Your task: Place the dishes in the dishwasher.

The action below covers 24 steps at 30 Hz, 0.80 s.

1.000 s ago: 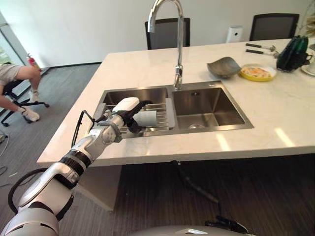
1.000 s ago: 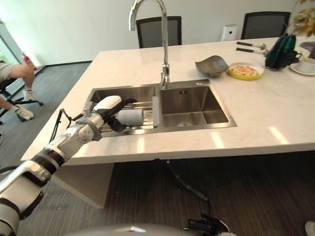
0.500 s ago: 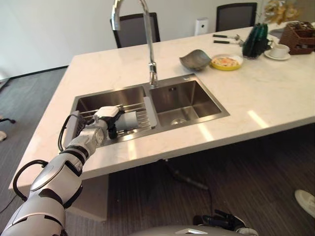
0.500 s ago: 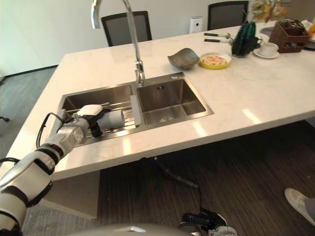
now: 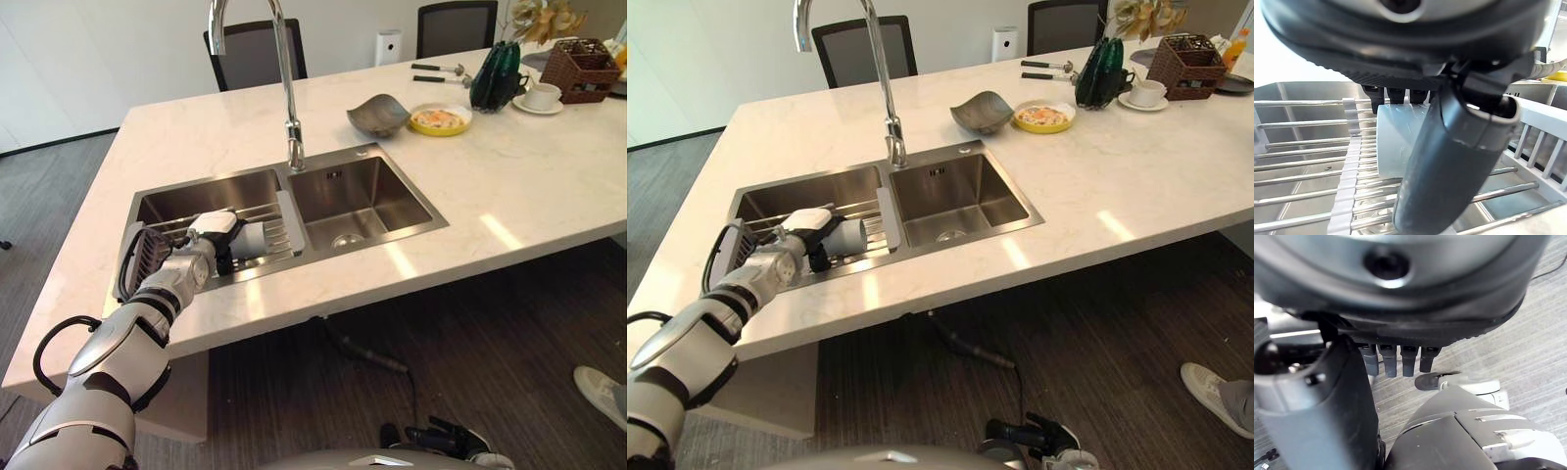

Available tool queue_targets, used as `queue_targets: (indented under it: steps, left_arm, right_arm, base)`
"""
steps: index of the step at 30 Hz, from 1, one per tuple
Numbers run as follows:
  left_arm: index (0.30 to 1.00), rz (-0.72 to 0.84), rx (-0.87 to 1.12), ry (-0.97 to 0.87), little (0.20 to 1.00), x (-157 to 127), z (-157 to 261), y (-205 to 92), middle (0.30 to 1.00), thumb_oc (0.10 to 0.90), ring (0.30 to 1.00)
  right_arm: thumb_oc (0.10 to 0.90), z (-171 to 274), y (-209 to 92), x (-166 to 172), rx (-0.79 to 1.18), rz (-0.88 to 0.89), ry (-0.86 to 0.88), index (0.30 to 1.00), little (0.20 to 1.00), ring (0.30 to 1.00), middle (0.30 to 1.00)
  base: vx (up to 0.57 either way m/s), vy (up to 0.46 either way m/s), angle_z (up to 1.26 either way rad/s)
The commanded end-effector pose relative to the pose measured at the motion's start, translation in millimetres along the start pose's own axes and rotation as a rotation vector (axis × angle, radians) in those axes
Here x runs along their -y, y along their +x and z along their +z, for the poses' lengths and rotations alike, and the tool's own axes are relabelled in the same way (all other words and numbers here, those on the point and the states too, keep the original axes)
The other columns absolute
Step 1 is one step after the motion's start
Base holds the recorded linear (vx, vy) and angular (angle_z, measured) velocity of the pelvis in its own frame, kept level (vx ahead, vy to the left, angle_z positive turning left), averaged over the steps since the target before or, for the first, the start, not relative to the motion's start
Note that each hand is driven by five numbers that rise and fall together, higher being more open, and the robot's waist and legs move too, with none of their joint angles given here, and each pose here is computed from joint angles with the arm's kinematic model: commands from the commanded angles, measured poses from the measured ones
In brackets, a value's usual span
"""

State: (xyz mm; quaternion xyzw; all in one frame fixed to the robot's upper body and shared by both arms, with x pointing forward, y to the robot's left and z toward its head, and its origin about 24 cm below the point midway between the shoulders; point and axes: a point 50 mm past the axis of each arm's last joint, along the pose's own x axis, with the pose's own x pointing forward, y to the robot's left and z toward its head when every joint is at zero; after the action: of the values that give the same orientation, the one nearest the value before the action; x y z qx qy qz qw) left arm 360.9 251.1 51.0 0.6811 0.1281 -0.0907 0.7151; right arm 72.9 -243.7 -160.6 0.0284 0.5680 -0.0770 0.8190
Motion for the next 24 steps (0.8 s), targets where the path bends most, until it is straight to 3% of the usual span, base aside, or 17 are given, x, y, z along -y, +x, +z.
queue_targets:
  steps: [1, 5, 9, 16, 17, 18, 19, 24]
  left_arm:
    - [0.9, 0.179, -0.125, 0.087, 0.9, -91.5, -9.1, 9.9, 0.9, 0.8, 0.9]
    - [0.9, 0.14, -0.143, 0.139, 0.9, -84.7, -10.7, 10.3, 0.9, 0.8, 0.9]
    - [0.9, 0.033, -0.126, 0.179, 0.9, -56.1, -7.5, 11.2, 0.9, 0.8, 0.9]
    - [0.9, -0.017, -0.081, 0.213, 0.9, -42.6, -0.1, 11.6, 0.9, 0.8, 0.9]
    - [0.516, -0.035, -0.051, 0.207, 0.516, -34.1, 6.8, 12.0, 0.516, 0.544, 0.516]
    - [0.436, -0.04, -0.037, 0.205, 0.436, -31.0, 10.5, 12.3, 0.436, 0.491, 0.436]
    - [0.3, -0.042, -0.026, 0.204, 0.3, -29.0, 13.4, 12.5, 0.3, 0.4, 0.3]
    - [0.3, -0.035, 0.05, 0.233, 0.3, -25.8, 32.8, 14.2, 0.3, 0.4, 0.3]
  right_arm:
    - [0.8, -14.5, -2.3, 9.0, -0.103, -0.015, -0.101, 0.9, 0.9, 0.9, 0.9]
    - [0.8, -10.5, -0.9, 5.7, -0.097, -0.003, -0.115, 0.9, 0.9, 0.9, 0.9]
    - [0.8, -4.5, 0.1, 5.9, -0.083, -0.004, -0.122, 0.9, 0.9, 0.9, 0.9]
    - [0.8, -3.0, -0.2, 9.5, -0.083, -0.021, -0.117, 0.9, 0.9, 0.9, 0.9]
    - [0.8, -4.1, -0.3, 10.2, -0.087, -0.029, -0.109, 0.9, 0.9, 0.9, 0.9]
    - [0.8, -4.5, -0.2, 9.7, -0.089, -0.03, -0.106, 0.9, 0.9, 0.9, 0.9]
    - [0.8, -4.5, -0.3, 10.0, -0.089, -0.032, -0.105, 0.9, 0.9, 0.9, 0.9]
    - [0.8, -5.8, -1.0, 13.5, -0.097, -0.046, -0.102, 0.9, 0.9, 0.9, 0.9]
  base:
    - [0.0, 0.0, 0.0]
    - [0.0, 0.0, 0.0]
    - [-0.01, 0.022, -0.06]
    - [-0.01, 0.007, -0.02]
    - [0.0, 0.0, 0.0]
    - [-0.03, 0.025, -0.01]
    - [0.0, 0.0, 0.0]
    - [0.0, 0.0, 0.0]
